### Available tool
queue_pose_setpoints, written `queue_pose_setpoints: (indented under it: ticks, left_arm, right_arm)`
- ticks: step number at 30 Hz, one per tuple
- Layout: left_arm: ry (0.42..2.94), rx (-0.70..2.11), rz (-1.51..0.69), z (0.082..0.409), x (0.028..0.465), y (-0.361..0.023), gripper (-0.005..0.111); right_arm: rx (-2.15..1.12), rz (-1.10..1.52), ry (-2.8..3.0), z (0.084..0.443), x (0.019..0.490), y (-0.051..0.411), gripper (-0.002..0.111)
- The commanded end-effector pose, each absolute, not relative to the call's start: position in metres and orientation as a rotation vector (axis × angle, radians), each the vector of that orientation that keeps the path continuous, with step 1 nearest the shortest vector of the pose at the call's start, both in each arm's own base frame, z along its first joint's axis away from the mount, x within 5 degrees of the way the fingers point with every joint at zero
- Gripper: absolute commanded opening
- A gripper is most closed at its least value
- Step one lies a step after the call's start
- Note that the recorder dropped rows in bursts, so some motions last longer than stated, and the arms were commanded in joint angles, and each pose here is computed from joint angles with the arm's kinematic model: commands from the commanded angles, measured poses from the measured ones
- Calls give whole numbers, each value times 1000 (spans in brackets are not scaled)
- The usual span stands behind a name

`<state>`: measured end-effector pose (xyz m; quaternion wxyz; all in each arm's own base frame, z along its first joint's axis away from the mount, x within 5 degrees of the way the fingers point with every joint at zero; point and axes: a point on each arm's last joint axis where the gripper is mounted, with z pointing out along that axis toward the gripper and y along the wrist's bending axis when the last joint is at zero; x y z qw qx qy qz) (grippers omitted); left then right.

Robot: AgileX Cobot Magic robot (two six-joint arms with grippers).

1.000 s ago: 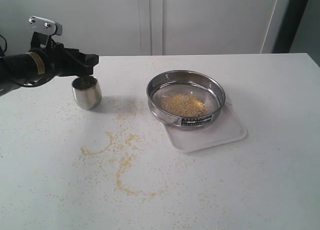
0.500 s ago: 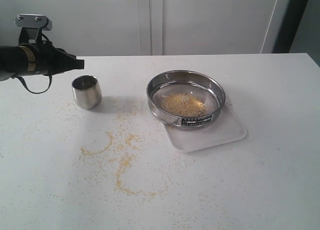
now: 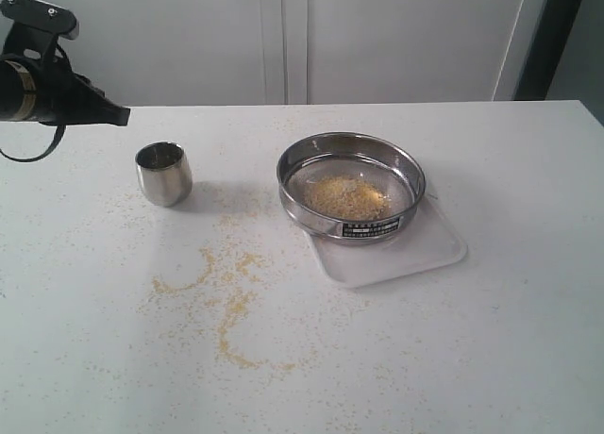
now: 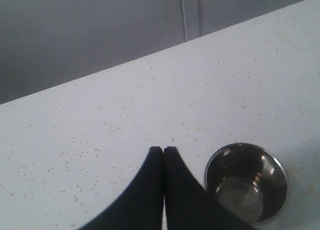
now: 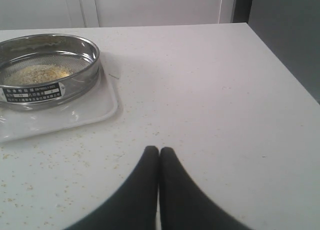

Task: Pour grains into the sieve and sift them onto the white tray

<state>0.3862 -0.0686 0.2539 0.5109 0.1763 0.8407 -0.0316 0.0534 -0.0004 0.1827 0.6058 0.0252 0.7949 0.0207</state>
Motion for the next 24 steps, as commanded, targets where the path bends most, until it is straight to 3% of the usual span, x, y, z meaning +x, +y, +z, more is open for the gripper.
queue_pose_setpoints:
  ticks: [1,17,24]
  left_arm:
    - [1995,377,-147,271,380,-72,0]
    - [2007,323,-403,278,363,-122,0]
    - [1995,314,-460,286,357,-127,0]
  right_arm:
    - [58,38,1825,182,54,-1,0]
    - [58,38,1825,182,54,-1,0]
    - [58,38,1825,182,54,-1,0]
